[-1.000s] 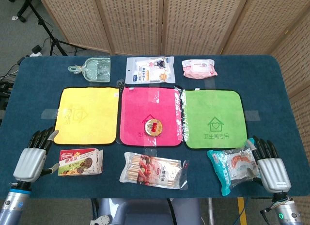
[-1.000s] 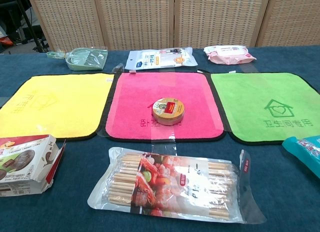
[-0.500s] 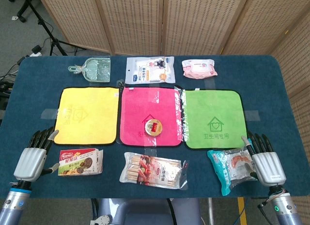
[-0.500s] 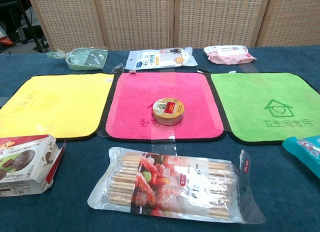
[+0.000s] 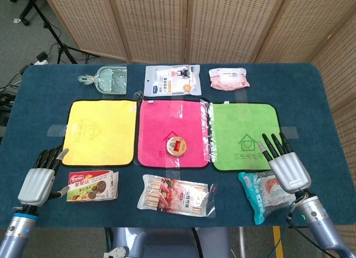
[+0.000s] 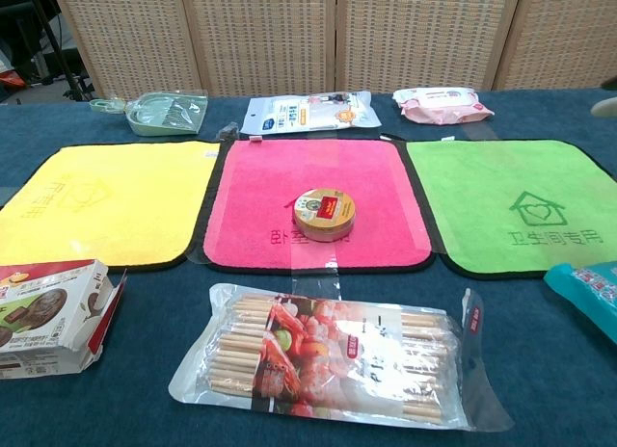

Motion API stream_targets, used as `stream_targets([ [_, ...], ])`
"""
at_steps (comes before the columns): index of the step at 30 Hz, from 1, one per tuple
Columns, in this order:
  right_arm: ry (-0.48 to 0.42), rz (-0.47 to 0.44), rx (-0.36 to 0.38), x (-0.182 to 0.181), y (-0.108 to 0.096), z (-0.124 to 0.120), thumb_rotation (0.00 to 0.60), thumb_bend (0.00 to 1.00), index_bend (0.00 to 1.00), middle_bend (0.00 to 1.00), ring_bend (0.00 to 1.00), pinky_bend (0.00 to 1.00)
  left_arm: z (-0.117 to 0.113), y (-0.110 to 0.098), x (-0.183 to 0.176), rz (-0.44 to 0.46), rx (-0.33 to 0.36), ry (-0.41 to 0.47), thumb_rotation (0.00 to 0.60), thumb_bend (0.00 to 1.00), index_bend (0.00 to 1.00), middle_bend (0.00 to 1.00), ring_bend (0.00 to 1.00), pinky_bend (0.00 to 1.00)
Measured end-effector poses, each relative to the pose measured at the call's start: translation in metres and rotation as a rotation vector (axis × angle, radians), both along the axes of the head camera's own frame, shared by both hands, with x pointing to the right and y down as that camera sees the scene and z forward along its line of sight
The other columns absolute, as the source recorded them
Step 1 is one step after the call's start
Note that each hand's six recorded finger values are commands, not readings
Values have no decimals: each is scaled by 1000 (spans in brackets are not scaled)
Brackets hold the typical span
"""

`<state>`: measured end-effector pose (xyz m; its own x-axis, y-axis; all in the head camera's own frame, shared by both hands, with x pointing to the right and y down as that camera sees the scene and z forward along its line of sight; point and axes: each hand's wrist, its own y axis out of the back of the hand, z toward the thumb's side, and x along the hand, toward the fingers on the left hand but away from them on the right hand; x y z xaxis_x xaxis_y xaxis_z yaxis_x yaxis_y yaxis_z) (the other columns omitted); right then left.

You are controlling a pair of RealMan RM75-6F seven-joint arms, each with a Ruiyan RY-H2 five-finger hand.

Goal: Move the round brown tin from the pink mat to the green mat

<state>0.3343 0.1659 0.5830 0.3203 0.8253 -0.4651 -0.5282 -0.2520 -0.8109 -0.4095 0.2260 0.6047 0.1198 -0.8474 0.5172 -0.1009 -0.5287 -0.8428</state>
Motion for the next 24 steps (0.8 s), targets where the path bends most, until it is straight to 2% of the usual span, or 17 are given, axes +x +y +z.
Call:
stream_targets([
  [6,70,-201,12,-53,-30,7,600,355,118,0,0,0,3,-2,-2,-8,-3,11,600,155,24,0,0,0],
  [14,36,-443,-7,-136,-51,17,600,363,178,44,0,2,5,-5,-6,-21,-3,25,600,155,24,0,0,0],
  [19,42,-530,-19,-168,-54,25,600,363,193,56,0,11,6,-7,-8,-30,-5,29,600,155,23,0,0,0],
  [24,54,-546,-26,-182,-56,31,600,363,194,56,0,11,7,-7,-8,-29,-8,32,600,155,23,0,0,0],
])
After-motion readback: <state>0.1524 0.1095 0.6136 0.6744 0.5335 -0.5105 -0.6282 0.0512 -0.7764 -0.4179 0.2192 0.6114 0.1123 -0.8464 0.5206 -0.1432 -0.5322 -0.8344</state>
